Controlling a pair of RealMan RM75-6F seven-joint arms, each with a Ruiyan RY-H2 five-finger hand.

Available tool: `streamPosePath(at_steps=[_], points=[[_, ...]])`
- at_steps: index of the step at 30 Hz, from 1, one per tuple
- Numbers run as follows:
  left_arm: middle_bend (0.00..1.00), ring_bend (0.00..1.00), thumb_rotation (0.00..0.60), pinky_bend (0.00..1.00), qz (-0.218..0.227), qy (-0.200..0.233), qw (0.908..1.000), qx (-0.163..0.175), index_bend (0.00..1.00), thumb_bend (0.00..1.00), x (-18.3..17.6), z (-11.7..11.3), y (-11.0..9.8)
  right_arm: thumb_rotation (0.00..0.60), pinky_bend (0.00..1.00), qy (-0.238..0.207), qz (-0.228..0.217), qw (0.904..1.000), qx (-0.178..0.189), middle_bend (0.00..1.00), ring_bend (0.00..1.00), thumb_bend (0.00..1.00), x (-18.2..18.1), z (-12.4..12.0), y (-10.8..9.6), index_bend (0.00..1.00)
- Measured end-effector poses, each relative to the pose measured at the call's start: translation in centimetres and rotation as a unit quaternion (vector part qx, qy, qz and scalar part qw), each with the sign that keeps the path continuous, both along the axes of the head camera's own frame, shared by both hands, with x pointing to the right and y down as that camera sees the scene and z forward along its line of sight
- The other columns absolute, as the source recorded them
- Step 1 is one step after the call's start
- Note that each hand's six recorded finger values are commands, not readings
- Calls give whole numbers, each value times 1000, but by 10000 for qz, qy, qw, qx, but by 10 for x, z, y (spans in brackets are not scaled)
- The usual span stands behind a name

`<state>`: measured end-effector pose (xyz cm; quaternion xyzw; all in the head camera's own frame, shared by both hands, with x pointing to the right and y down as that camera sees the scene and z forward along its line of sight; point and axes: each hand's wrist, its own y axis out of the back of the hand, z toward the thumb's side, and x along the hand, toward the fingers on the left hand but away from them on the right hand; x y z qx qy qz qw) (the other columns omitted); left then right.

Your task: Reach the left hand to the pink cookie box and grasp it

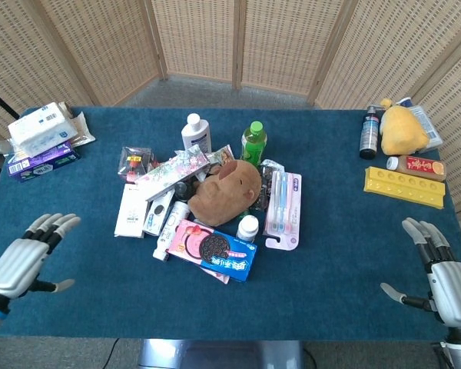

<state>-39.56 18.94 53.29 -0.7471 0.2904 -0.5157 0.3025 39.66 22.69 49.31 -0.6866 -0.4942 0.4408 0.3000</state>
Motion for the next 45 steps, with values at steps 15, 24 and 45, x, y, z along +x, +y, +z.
streamPosePath(at_steps=[15, 24, 45], points=[[0, 0, 600, 0, 1683, 25, 9855, -216, 0, 0, 139, 57, -39, 600, 0, -142, 112, 9998, 49, 0, 0, 0, 7, -7, -4, 0], [0, 0, 600, 0, 2050, -11, 9776, -470, 0, 0, 206, 86, -34, 600, 0, -271, 189, 9994, 77, 0, 0, 0, 12, -12, -6, 0], [167, 331, 600, 400, 2252, -504, 9714, -553, 235, 0, 252, 122, -26, 600, 0, -378, 299, 9986, 202, 0, 0, 0, 17, -20, -10, 0]])
